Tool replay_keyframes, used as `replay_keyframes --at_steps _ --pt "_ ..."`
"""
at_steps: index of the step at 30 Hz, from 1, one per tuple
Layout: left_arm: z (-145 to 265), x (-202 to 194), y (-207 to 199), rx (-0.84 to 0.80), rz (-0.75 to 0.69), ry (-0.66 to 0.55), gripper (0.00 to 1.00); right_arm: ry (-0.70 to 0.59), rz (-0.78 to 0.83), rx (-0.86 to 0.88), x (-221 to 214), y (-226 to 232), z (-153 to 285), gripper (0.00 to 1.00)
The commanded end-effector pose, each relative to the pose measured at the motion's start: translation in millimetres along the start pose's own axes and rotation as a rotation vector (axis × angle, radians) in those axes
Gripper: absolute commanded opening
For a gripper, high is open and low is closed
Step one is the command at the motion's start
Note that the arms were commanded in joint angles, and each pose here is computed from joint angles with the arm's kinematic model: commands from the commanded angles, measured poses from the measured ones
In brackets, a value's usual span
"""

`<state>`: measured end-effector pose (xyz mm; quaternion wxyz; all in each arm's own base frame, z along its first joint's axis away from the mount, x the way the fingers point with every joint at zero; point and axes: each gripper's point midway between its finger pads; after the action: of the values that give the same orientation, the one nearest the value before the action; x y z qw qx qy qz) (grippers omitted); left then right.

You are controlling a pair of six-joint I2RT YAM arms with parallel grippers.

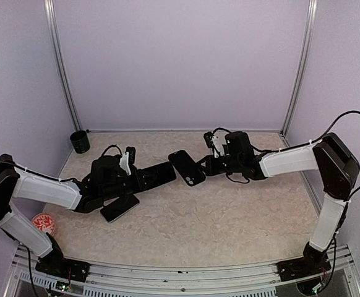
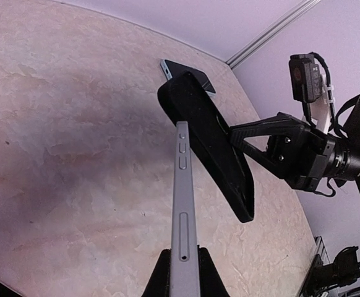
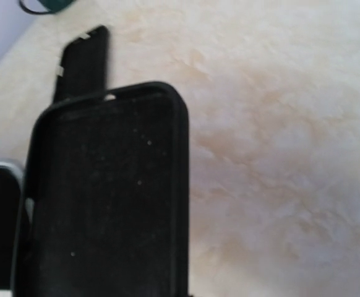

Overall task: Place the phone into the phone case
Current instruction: Place the phone case at the center of the board.

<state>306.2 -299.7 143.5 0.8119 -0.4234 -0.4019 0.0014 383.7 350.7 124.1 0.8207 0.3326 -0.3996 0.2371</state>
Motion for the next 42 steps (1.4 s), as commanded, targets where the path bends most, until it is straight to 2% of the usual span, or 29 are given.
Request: replay_keyframes --at_steps 1,7,14,20,28,38,42 --pt "-2 18 -23 -0.076 0.003 -0.052 0.00 -0.090 0.025 0.071 27 22 18 0.00" --pt "12 25 -40 -0.162 -0.006 -0.090 0.00 -0.056 0.029 -0.082 14 -6 19 0.00" --pt "24 34 -63 -0.254 -0.028 -0.105 0.00 -0.034 0.059 -0.137 5 -13 15 0.00" --pt "11 28 -54 -0.217 -0.017 -0.075 0.00 -0.025 0.097 -0.063 -1 8 10 0.00" --pt "-7 5 -40 -0.192 -0.013 0.006 0.00 -0.063 0.147 0.030 0 29 24 0.00" --pt "-15 -9 -35 -0.183 -0.029 0.073 0.00 -0.073 0.191 0.110 1 44 30 0.00" --pt "-15 -15 -38 -0.203 -0.032 0.102 0.00 0.003 0.232 0.084 -8 37 21 0.00"
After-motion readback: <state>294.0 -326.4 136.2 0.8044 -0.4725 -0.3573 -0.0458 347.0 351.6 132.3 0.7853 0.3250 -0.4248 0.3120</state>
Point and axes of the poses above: each gripper's point midway between its finger pads, its own z axis back along the fingers, its own y axis along the line the jaws close on, x = y × z, and after that the axes turned 4 degrees about z, right-handed
